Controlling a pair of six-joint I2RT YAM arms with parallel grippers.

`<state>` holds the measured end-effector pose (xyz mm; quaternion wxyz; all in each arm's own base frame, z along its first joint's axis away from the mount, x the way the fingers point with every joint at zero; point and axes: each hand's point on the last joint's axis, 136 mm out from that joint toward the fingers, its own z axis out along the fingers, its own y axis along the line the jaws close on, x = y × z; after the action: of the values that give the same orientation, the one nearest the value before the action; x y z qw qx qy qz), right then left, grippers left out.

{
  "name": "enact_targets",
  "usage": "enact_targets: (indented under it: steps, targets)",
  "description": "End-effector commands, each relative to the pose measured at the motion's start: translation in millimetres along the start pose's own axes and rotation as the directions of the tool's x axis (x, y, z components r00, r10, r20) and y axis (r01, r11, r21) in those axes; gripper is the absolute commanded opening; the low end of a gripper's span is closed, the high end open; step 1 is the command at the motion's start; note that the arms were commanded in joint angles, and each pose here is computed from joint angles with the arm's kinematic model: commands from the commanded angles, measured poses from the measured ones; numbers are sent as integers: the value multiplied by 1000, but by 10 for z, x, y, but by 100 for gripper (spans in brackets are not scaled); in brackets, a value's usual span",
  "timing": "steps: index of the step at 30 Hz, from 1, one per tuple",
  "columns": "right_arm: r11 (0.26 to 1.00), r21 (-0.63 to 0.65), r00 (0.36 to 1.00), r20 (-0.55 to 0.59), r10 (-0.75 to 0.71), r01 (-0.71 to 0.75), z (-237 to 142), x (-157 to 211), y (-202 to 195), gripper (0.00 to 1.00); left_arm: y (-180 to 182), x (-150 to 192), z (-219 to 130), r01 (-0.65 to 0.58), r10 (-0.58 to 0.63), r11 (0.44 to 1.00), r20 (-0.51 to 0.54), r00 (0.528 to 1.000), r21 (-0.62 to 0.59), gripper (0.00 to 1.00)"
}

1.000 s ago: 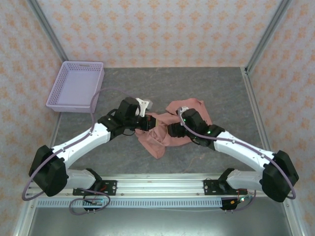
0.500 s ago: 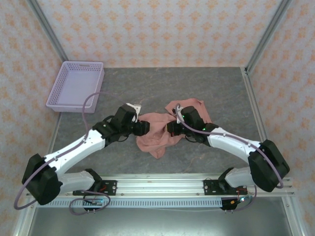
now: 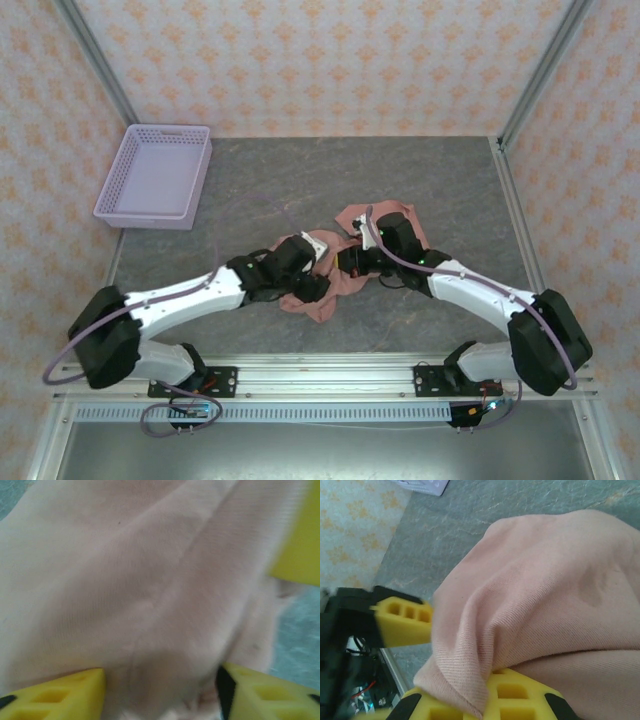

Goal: Fold the inside-out t-shirt

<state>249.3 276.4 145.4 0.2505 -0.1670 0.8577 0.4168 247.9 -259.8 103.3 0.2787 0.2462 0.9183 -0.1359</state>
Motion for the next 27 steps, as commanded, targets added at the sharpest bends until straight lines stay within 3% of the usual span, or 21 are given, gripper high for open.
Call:
enact_targets:
  steps: [1,3,5,7,9,11,15,17,22,27]
  targets:
    - [996,8,995,-17,-93,94,-137,55,37,0,116,-380,97,0,5,998,80,997,-65,33]
    - [980,151,992,-30,-126,129,-238,97,-186,0,79,-435,116,61,-63,998,67,996,35,14]
    - [921,371,992,2,-130,120,-419,25,-509,0,-66,-498,32,132,-151,966,72,986,223,2]
    - [784,617,989,61,-133,67,-681,-69,-832,15,-240,-546,-94,221,-258,876,28,966,429,0]
    - [639,767,982,65,-179,65,-874,-107,-909,31,-374,-569,-217,283,-327,796,-14,945,535,0]
    - [634,762,966,48,-253,128,-797,-97,-702,40,-402,-587,-304,344,-393,754,-35,919,560,0]
    - [853,515,967,162,-195,86,-483,87,-243,55,-367,-508,-388,410,-449,733,-66,891,542,0]
    - [901,433,967,215,-139,33,-431,149,-180,59,-370,-495,-442,417,-459,726,-66,886,548,0]
    - [897,441,966,238,-97,-19,-315,193,-303,62,-471,-511,-583,387,-447,688,-62,892,614,0]
    - [866,499,975,184,-125,17,-35,150,-456,59,-542,-487,-689,339,-411,671,-50,910,659,0]
